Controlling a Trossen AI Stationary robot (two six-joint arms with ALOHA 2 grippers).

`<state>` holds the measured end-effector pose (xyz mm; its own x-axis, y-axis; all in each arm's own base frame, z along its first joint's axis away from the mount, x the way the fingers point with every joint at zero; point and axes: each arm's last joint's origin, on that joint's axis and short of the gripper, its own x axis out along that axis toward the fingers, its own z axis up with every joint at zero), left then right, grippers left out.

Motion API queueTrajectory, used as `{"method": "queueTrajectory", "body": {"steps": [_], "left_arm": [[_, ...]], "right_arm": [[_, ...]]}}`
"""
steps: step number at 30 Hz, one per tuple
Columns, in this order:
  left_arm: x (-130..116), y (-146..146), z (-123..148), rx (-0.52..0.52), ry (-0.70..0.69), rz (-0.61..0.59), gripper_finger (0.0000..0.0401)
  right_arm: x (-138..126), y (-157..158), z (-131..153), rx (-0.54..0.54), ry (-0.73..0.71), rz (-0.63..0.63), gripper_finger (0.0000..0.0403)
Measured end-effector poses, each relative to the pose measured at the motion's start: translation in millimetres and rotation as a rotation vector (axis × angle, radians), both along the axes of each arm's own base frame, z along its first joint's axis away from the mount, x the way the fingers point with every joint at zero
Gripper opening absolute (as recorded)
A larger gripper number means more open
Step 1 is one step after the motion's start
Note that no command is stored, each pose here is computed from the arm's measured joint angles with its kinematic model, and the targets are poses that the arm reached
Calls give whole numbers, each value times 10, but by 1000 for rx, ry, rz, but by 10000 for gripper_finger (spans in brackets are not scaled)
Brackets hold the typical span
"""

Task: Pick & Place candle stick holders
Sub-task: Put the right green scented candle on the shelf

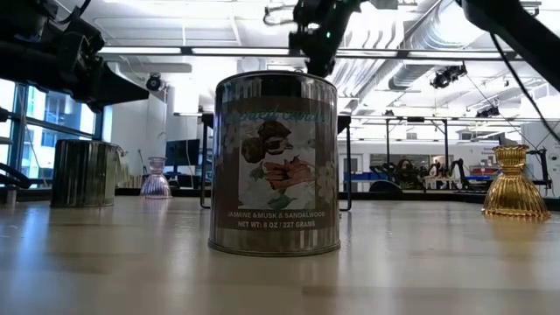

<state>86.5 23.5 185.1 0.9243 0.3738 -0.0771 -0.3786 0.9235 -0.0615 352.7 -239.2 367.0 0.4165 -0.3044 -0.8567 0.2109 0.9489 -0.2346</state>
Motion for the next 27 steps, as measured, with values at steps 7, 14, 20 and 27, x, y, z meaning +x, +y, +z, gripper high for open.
{"method": "queueTrajectory", "body": {"steps": [7,14,20,27], "left_arm": [[1,-1,-2,-7,-1,-4,1],[1,-2,-2,-8,-1,-5,1],[1,-2,-1,-8,-1,-5,1],[0,-2,-2,-8,0,-6,1]], "right_arm": [[-55,-96,-174,15,50,-23,0],[-30,-109,-147,20,4,-8,0],[-6,-80,-148,26,-4,3,0],[16,-46,-148,36,-8,-12,8]]}}
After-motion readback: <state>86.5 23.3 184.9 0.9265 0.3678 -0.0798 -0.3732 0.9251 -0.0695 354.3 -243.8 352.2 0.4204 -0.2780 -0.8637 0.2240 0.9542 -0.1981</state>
